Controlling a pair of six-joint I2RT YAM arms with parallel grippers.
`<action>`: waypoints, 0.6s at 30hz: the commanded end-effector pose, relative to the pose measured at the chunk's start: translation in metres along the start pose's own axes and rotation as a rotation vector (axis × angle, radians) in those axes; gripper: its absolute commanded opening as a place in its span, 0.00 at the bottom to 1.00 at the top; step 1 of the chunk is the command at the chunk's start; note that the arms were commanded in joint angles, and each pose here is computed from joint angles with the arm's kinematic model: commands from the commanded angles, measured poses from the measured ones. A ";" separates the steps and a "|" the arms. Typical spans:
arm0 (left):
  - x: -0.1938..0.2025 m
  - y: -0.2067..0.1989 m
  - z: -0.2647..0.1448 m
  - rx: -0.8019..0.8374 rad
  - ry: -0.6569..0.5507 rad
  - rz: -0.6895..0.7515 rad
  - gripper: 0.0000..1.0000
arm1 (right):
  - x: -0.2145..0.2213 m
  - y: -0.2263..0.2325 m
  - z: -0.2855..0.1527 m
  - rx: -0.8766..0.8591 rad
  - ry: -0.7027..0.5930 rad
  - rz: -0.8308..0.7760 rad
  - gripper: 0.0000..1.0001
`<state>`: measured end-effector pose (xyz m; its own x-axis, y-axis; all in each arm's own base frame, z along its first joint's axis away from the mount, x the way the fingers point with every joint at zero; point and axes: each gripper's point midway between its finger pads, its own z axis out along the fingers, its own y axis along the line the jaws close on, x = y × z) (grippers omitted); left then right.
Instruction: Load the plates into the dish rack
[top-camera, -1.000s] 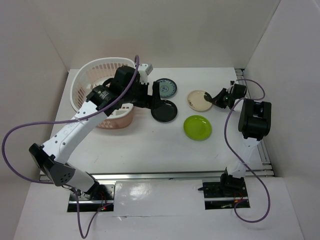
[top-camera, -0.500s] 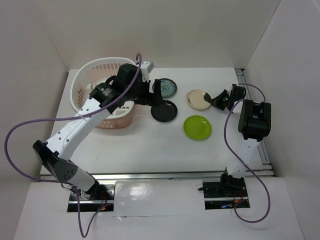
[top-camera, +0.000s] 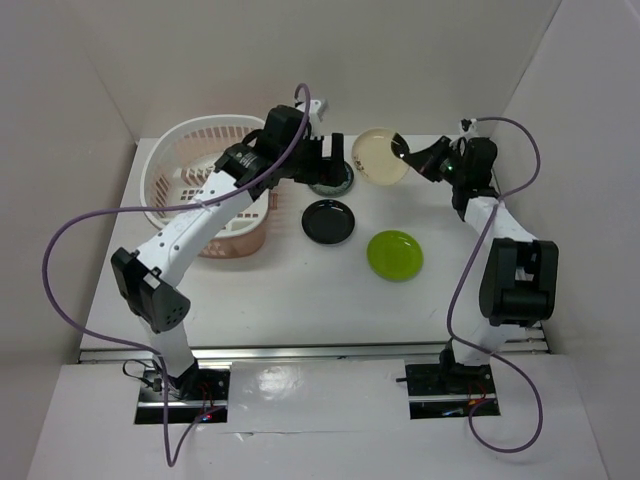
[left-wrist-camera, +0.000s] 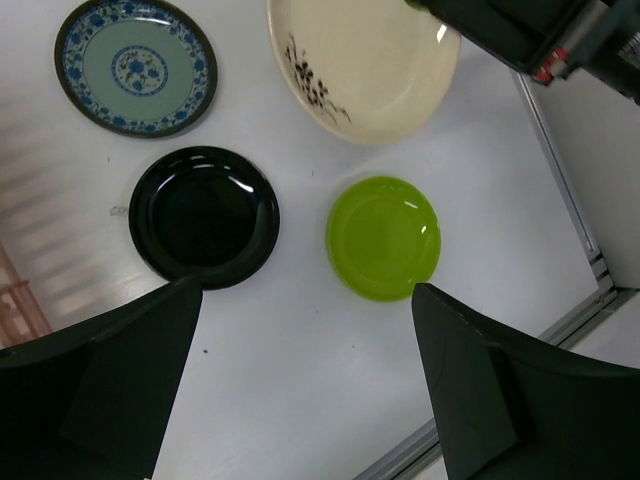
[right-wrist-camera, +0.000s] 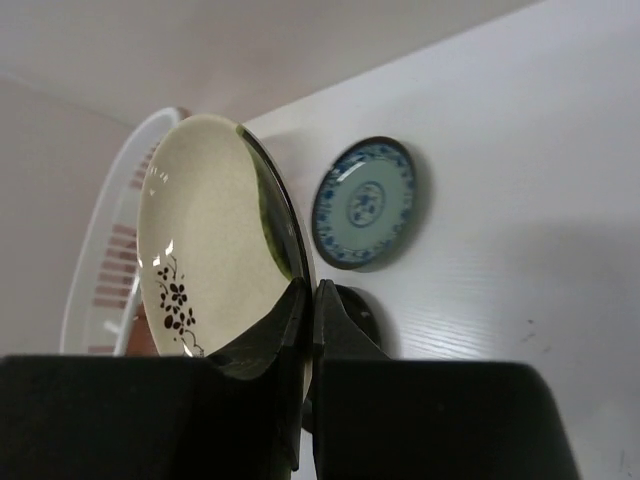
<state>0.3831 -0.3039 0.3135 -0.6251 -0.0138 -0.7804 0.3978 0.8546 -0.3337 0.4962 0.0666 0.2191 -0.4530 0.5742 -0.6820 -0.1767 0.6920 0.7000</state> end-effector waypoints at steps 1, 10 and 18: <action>-0.042 -0.004 0.004 0.011 -0.117 -0.020 1.00 | -0.009 0.050 -0.022 -0.198 -0.027 -0.089 0.00; -0.034 0.015 0.025 0.010 -0.104 -0.061 1.00 | 0.021 0.120 -0.038 -0.467 0.115 -0.213 0.00; -0.026 0.008 0.028 0.063 -0.085 -0.058 0.95 | 0.040 0.144 -0.038 -0.554 0.150 -0.199 0.00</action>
<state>0.4260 -0.3022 0.2859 -0.6354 -0.0652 -0.7694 0.3523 0.8622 -0.3640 0.4308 0.1596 0.2646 -0.5606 0.3795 -0.7360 -0.5668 0.4722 0.6751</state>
